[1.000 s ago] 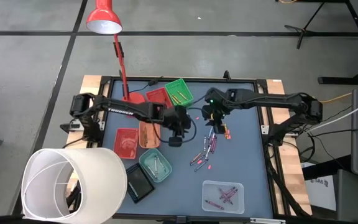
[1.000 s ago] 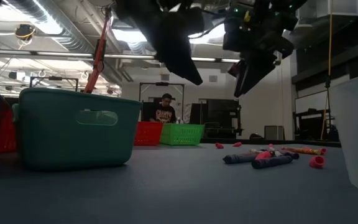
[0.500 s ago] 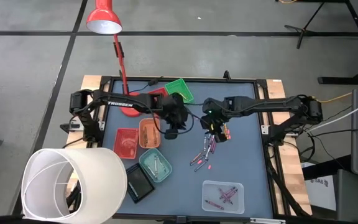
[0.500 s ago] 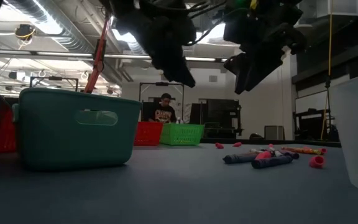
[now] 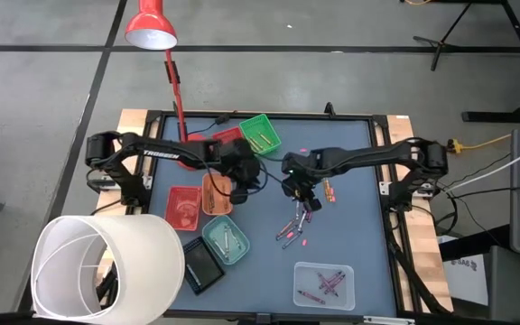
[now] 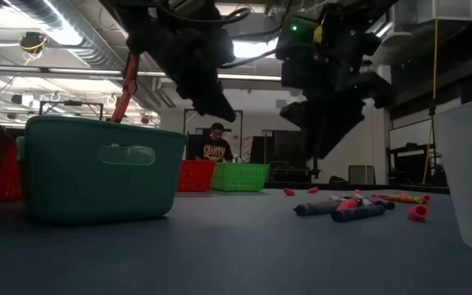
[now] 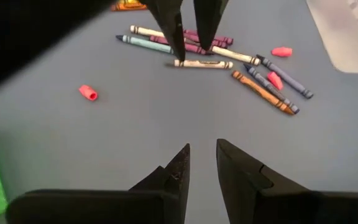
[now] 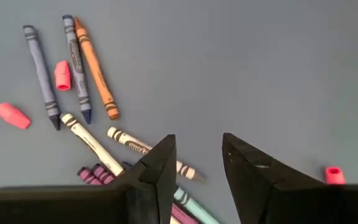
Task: Sort crayons
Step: Put the gray crayon into the light green bin
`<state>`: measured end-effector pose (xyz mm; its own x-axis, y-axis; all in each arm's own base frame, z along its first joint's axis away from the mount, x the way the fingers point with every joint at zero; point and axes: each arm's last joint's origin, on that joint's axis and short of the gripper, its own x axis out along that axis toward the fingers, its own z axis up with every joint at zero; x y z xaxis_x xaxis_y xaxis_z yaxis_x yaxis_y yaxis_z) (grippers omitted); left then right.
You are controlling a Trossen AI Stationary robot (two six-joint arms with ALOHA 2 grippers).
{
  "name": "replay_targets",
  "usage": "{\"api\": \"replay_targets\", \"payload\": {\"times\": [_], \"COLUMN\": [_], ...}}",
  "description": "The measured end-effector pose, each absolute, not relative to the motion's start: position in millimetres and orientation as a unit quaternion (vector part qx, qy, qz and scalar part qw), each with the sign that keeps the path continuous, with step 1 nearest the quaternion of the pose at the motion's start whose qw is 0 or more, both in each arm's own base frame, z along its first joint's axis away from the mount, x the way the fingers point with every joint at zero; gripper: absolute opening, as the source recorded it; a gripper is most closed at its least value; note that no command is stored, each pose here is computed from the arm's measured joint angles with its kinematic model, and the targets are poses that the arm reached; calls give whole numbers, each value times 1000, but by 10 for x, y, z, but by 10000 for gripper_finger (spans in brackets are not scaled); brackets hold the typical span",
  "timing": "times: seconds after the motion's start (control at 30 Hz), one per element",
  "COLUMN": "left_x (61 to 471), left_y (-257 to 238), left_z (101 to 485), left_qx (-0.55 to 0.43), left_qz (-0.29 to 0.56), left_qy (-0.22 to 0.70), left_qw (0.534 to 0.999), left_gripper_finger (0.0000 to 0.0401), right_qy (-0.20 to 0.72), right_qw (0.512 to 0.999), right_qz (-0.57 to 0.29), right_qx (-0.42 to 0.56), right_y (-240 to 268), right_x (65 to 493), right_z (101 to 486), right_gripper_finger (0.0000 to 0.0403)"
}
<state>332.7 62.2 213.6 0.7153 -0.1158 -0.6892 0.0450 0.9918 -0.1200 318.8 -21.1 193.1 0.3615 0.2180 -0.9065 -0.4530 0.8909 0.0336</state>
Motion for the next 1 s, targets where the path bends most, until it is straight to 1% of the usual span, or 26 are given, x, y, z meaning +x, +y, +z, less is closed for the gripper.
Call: {"api": "replay_targets", "payload": {"times": [0.27, 0.43, 0.73, 1.0], "left_x": [3295, 3271, 3205, 3188], "left_y": [542, 458, 208, 28], "left_z": [2014, 1952, 1806, 1781], "left_qx": [-54, -60, -52, -42], "left_qz": [-44, -48, -79, -107], "left_qy": [352, 358, 384, 396], "left_qw": [933, 930, 919, 911], "left_gripper_finger": [64, 64, 64, 64], "right_qy": [544, 552, 566, 555], "right_qw": [793, 778, 783, 794], "right_qz": [240, 260, 179, 142], "right_qx": [-132, -151, -183, -201], "right_y": [-178, -173, -232, -299], "right_x": [3215, 3219, 3265, 3311], "right_z": [1768, 1678, 1681, 1698], "right_gripper_finger": [129, 129, 129, 129]}}
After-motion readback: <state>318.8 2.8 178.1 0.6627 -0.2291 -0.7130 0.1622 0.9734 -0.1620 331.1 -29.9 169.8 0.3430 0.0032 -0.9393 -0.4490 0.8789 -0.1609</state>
